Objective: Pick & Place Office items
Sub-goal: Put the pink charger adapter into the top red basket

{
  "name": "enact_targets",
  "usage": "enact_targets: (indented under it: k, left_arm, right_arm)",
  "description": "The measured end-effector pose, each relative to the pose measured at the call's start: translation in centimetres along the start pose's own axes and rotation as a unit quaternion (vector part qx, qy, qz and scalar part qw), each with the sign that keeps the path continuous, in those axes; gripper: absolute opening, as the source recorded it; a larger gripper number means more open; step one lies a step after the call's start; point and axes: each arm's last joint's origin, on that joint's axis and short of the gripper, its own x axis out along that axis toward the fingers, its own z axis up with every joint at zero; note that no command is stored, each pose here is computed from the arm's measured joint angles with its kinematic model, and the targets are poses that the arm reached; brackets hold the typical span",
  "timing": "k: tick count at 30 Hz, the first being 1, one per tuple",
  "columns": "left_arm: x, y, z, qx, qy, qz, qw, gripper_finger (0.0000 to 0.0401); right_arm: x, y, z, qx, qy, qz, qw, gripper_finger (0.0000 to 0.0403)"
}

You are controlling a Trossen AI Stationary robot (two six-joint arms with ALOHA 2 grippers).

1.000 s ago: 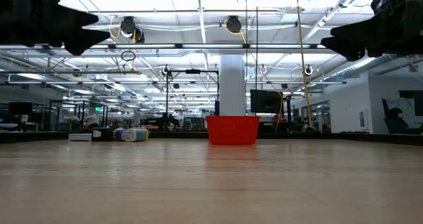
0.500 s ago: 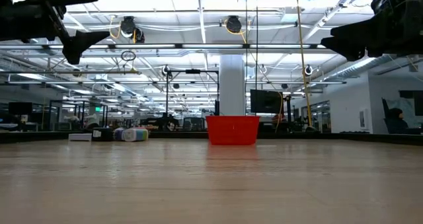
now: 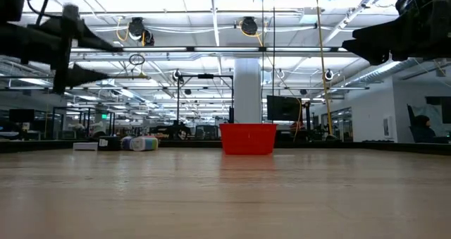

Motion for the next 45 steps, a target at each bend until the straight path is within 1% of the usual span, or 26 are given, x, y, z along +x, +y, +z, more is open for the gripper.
enact_targets:
  k: [2,5,9,12,15,18,20,23,28,31,33,35,39,41,45]
  left_arm:
    - [0.2,0.3,-0.2,-0.003,0.010,0.027,1.000,0.0360]
    - [0.7,0.5,-0.2,-0.024,0.023,0.064,0.997,0.0360]
    - [1.7,0.6,0.1,-0.036,0.046,0.131,0.990,0.0360]
    - [2.7,0.9,-0.1,-0.020,0.082,0.191,0.978,0.0360]
    - [4.4,1.1,-0.2,-0.009,0.126,0.241,0.962,0.0360]
    - [6.4,1.0,0.2,-0.007,0.160,0.282,0.946,0.0360]
    - [8.1,0.9,0.9,0.000,0.173,0.303,0.937,0.0360]
    - [10.7,0.8,2.3,0.041,0.202,0.315,0.926,0.0360]
    - [15.4,0.9,4.9,0.101,0.264,0.308,0.908,0.0360]
    - [17.9,1.3,6.2,0.130,0.298,0.316,0.891,0.0360]
    - [19.2,2.0,6.7,0.150,0.335,0.322,0.873,0.0360]
    - [20.4,2.7,6.8,0.165,0.374,0.324,0.853,0.0360]
    - [22.5,4.0,6.3,0.191,0.442,0.308,0.821,0.0360]
    - [23.3,4.5,6.1,0.199,0.464,0.306,0.807,0.0360]
    - [24.4,5.2,5.3,0.200,0.491,0.310,0.789,0.0360]
  right_arm:
    - [0.0,0.0,0.0,0.000,0.000,0.000,1.000,0.0279]
    - [0.0,0.0,0.0,0.000,0.000,0.000,1.000,0.0279]
    - [0.0,0.0,0.0,0.000,0.000,0.000,1.000,0.0279]
    - [0.0,0.0,0.0,0.000,0.000,0.000,1.000,0.0279]
    - [0.0,0.0,0.0,0.000,0.000,0.000,1.000,0.0279]
    - [0.0,0.0,0.0,0.000,0.001,-0.004,1.000,0.0279]
    - [0.0,-0.1,0.0,-0.005,0.003,-0.019,1.000,0.0279]
    - [0.0,-0.2,0.0,-0.016,0.004,-0.029,0.999,0.0279]
    - [0.0,-0.2,0.0,-0.028,0.005,-0.029,0.999,0.0279]
    - [0.0,-0.2,0.0,-0.028,0.005,-0.029,0.999,0.0279]
    - [0.0,-0.2,0.0,-0.028,0.005,-0.029,0.999,0.0279]
    - [0.0,-0.2,0.0,-0.028,0.005,-0.029,0.999,0.0279]
    - [0.0,-0.2,0.0,-0.028,0.004,-0.027,0.999,0.0279]
    - [0.0,-0.2,0.0,-0.028,0.004,-0.027,0.999,0.0279]
    - [0.0,-0.2,0.0,-0.028,0.004,-0.027,0.999,0.0279]
